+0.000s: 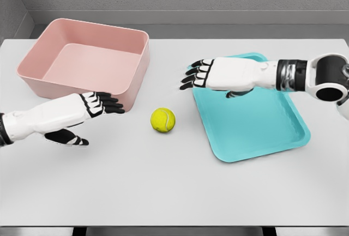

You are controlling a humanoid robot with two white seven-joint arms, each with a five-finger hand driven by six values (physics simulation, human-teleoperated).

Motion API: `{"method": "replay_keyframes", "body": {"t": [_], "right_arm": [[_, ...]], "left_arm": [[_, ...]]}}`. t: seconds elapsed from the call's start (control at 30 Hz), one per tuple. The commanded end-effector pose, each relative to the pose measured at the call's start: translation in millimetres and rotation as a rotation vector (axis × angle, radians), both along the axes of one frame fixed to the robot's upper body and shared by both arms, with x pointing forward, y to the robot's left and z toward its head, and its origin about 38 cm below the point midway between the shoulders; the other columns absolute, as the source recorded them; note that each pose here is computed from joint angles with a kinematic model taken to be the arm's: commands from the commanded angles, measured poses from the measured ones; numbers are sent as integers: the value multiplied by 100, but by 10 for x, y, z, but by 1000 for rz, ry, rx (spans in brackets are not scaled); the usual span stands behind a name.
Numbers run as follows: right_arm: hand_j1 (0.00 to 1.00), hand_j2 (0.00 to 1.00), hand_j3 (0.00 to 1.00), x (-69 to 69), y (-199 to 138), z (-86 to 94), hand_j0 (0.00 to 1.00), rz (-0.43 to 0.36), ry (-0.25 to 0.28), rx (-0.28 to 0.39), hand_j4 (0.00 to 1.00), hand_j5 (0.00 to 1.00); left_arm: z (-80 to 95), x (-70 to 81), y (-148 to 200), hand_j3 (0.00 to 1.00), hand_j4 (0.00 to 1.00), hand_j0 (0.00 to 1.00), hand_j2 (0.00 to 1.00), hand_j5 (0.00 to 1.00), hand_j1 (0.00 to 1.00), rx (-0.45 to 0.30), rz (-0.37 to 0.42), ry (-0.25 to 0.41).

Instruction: Put the tennis from the blue tray into the pink basket with both arms

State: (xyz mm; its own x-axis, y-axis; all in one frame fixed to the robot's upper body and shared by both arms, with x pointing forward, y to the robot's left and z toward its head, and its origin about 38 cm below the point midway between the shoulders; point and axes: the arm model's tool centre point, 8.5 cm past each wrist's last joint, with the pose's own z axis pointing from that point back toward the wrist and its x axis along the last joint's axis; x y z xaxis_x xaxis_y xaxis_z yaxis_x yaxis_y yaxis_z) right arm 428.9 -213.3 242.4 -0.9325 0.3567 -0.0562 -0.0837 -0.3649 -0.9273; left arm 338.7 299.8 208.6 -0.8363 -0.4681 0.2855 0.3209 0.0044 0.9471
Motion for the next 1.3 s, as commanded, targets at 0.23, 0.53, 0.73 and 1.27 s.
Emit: {"method": "replay_keyframes", "body": {"t": [0.23, 0.53, 0.73, 1.27], "right_arm": [[100, 100, 100, -122, -1225, 147, 100, -259, 34, -57, 100, 100], [100, 100, 100, -93, -1305, 62, 100, -289, 60, -52, 100, 100], [100, 100, 100, -104, -1322, 32, 100, -294, 67, -51, 100, 100], [100, 100, 100, -156, -1511, -82, 100, -356, 101, -46, 100, 100]], "left_arm": [[108, 126, -372, 100, 100, 100, 100, 100, 100, -110, -56, -46], [261, 255, -923, 100, 100, 100, 100, 100, 100, -164, -174, -96], [211, 350, -1042, 100, 100, 100, 100, 100, 100, -144, -199, -71], [47, 463, -1092, 100, 100, 100, 100, 100, 100, -2, -264, 110]]}}
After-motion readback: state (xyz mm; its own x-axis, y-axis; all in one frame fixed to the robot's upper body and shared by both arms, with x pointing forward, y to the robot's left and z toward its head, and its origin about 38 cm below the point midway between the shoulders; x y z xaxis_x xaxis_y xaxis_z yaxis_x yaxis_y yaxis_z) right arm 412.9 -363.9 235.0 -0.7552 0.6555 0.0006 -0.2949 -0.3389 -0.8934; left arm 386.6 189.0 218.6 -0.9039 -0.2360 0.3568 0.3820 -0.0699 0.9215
